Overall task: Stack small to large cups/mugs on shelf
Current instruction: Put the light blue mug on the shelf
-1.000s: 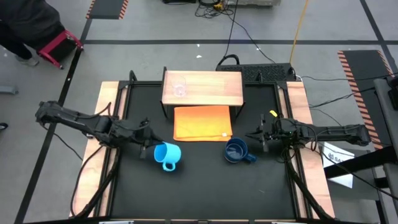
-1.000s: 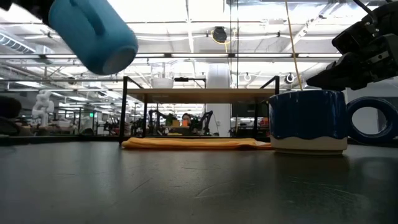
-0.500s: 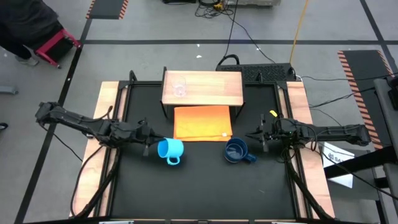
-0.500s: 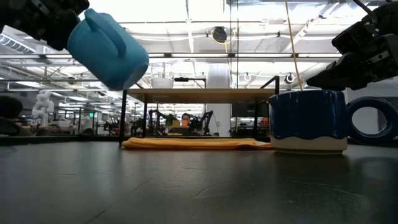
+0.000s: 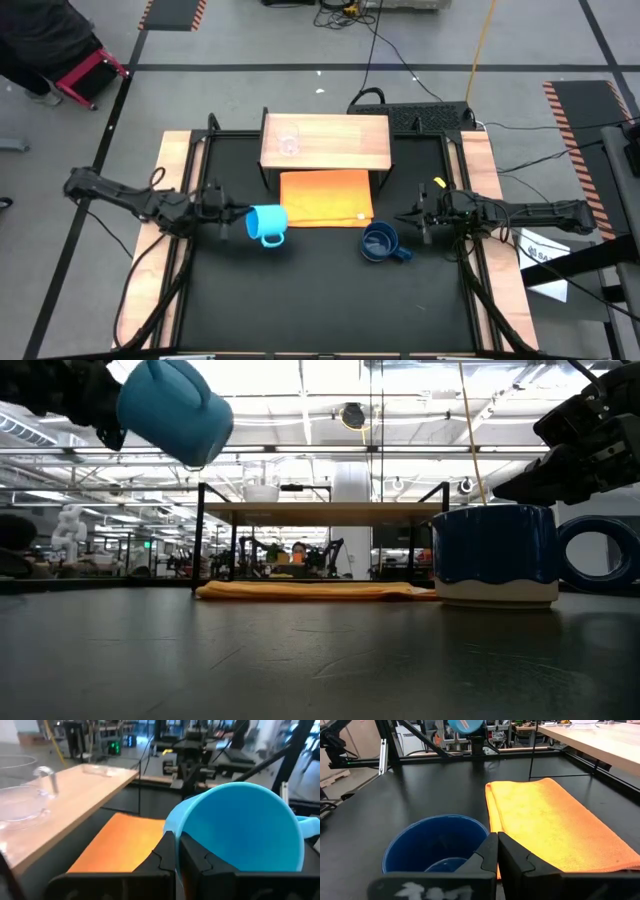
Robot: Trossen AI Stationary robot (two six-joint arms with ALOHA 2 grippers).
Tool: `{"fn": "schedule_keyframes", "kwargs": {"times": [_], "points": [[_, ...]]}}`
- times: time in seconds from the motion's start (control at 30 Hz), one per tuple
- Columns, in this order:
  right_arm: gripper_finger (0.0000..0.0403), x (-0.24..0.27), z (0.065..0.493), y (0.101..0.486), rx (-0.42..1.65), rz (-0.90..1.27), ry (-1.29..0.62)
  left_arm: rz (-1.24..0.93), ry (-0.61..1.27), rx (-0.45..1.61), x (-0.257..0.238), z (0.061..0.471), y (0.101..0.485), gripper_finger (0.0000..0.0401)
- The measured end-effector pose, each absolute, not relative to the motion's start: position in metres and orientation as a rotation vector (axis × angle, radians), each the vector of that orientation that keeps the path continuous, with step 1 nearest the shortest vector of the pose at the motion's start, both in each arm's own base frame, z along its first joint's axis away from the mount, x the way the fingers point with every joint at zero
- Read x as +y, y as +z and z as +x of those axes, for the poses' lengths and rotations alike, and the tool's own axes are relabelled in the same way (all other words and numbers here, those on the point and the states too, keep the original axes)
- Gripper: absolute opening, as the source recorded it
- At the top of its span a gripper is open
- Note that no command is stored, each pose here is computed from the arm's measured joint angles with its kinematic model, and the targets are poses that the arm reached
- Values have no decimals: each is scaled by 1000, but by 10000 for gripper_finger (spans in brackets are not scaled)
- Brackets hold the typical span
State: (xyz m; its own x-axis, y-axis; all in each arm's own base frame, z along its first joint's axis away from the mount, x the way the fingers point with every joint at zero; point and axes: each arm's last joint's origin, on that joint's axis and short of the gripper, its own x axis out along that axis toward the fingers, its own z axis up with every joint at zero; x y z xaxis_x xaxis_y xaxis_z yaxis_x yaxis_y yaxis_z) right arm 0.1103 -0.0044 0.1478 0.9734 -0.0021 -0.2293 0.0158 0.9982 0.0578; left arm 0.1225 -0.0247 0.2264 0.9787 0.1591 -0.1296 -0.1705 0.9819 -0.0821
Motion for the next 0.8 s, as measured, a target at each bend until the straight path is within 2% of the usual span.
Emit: {"fn": "schedule_keyframes", "kwargs": {"times": [0.33,0.8], "points": [[0,-4,110,148,231,53,-8,-57,234,21,-20,122,184,4],[0,-4,110,148,231,57,-9,-23,335,-6,2,118,180,4]]}}
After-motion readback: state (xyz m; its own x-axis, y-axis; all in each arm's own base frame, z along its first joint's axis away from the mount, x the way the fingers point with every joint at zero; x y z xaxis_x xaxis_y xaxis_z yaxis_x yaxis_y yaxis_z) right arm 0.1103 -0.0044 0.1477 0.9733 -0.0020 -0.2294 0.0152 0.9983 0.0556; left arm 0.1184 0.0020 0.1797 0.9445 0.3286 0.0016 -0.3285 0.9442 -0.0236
